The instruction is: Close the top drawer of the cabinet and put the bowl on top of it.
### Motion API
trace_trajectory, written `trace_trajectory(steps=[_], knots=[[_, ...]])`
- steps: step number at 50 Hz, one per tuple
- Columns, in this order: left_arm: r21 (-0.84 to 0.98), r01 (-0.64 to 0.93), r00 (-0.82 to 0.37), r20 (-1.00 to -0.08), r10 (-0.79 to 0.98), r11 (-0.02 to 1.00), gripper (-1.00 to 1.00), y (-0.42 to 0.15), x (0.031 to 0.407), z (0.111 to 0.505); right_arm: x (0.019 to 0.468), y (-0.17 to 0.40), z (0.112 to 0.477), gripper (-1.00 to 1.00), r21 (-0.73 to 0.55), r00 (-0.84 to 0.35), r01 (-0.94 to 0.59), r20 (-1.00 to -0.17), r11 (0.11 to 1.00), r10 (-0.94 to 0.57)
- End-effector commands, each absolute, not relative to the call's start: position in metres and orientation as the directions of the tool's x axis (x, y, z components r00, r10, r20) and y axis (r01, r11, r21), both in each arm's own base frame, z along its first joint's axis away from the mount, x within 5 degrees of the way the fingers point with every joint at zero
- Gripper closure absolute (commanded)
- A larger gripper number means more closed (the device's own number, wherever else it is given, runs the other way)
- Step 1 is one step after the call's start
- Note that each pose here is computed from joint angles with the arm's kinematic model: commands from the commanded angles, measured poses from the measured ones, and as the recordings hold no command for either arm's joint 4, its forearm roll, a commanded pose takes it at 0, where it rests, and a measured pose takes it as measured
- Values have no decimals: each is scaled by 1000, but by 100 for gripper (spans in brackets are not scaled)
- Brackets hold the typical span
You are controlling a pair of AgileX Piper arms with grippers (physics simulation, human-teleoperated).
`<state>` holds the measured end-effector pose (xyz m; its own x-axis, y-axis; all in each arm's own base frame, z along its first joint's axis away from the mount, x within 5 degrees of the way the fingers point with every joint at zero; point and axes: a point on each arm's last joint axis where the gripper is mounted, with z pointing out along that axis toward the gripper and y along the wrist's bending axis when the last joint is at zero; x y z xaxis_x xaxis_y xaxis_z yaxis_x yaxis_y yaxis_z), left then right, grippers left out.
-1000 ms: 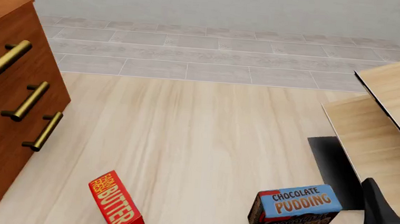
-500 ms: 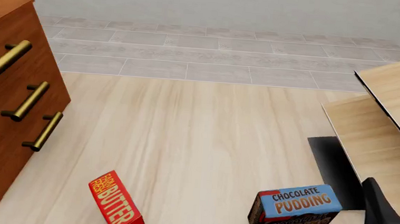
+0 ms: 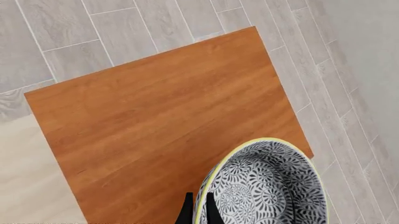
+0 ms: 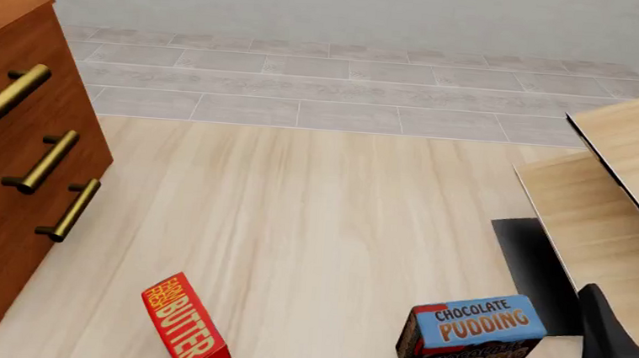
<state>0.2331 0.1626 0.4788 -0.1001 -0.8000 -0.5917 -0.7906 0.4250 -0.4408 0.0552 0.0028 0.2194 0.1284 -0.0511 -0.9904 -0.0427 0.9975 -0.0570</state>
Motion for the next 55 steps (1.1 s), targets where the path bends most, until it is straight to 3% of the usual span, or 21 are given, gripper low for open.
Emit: trace_trajectory(steps=[1,55], knots=[[-439,-787,-106,-595,-797,433,100,160,230,478,55,3,220,-100,-57,129,-42,-990,998,-51],[-428,-801,-106,-587,-802,418,100,170,236,463,55,3,220,-100,-65,130,-46,-990,997,-58]])
